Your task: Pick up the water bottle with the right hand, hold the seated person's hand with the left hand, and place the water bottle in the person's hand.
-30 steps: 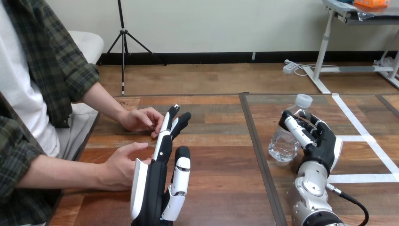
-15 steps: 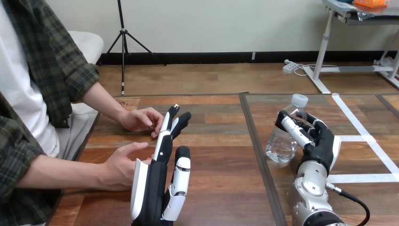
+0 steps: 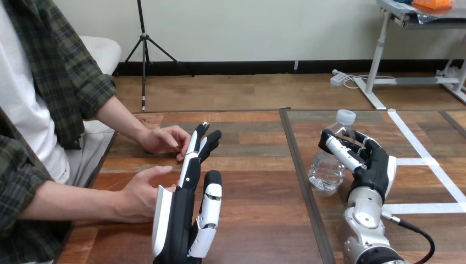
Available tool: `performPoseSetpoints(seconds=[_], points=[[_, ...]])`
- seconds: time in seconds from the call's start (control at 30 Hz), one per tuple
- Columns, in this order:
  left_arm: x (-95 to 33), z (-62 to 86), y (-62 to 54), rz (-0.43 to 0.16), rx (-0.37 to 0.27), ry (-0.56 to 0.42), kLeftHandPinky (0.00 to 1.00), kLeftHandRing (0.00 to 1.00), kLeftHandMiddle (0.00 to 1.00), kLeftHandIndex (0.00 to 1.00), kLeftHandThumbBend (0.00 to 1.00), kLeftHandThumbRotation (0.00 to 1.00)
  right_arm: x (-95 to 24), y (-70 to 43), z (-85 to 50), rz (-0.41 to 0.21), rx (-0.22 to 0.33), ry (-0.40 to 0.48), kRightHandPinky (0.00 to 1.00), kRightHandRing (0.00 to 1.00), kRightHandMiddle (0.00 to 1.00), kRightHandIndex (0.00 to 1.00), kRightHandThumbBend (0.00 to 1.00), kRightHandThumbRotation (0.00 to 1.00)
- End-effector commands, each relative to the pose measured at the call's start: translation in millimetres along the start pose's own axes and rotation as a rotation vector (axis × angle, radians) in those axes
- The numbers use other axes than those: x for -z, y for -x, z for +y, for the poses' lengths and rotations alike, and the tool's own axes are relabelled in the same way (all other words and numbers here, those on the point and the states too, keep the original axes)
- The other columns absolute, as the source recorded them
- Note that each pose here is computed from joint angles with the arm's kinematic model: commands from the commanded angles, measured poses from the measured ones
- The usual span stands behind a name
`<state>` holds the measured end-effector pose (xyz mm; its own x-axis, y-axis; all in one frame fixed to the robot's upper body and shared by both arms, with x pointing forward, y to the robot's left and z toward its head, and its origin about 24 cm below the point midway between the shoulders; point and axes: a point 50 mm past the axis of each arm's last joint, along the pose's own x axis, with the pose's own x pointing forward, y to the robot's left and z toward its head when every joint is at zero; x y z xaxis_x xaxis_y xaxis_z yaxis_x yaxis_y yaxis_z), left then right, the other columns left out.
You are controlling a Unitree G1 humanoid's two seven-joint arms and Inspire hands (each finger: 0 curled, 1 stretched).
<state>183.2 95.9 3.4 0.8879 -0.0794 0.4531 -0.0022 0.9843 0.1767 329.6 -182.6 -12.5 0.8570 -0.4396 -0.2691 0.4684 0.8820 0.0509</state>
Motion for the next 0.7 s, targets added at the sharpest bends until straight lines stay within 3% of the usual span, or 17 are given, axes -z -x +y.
performPoseSetpoints(seconds=[0.0,0.2,0.4,0.5,0.67], points=[[-7.1,0.0,-14.5,-0.066,-0.012,0.014,0.89,0.89,0.89,0.96,0.08,1.0,-32.3,-10.3,4.1,-0.129,-0.033,0.019,0.67,0.61,0.59,0.62,0.64,0.0],[-6.8,0.1,-15.3,-0.068,-0.012,0.008,0.89,0.88,0.89,0.95,0.07,1.0,-34.7,-9.3,3.1,-0.174,-0.051,0.034,0.65,0.59,0.57,0.61,0.64,0.0],[-6.9,-0.1,-15.3,-0.066,-0.016,0.007,0.89,0.87,0.88,0.94,0.07,1.0,-35.6,-9.9,2.3,-0.18,-0.061,0.045,0.63,0.58,0.57,0.6,0.65,0.0],[-6.9,0.0,-15.5,-0.068,-0.013,0.012,0.88,0.87,0.88,0.94,0.07,1.0,-36.9,-9.3,1.8,-0.21,-0.064,0.092,0.63,0.58,0.57,0.6,0.65,0.0],[-7.0,0.0,-16.0,-0.067,-0.017,0.006,0.88,0.87,0.88,0.94,0.06,1.0,-38.1,-9.5,1.2,-0.213,-0.078,0.054,0.66,0.57,0.56,0.59,0.65,0.0]])
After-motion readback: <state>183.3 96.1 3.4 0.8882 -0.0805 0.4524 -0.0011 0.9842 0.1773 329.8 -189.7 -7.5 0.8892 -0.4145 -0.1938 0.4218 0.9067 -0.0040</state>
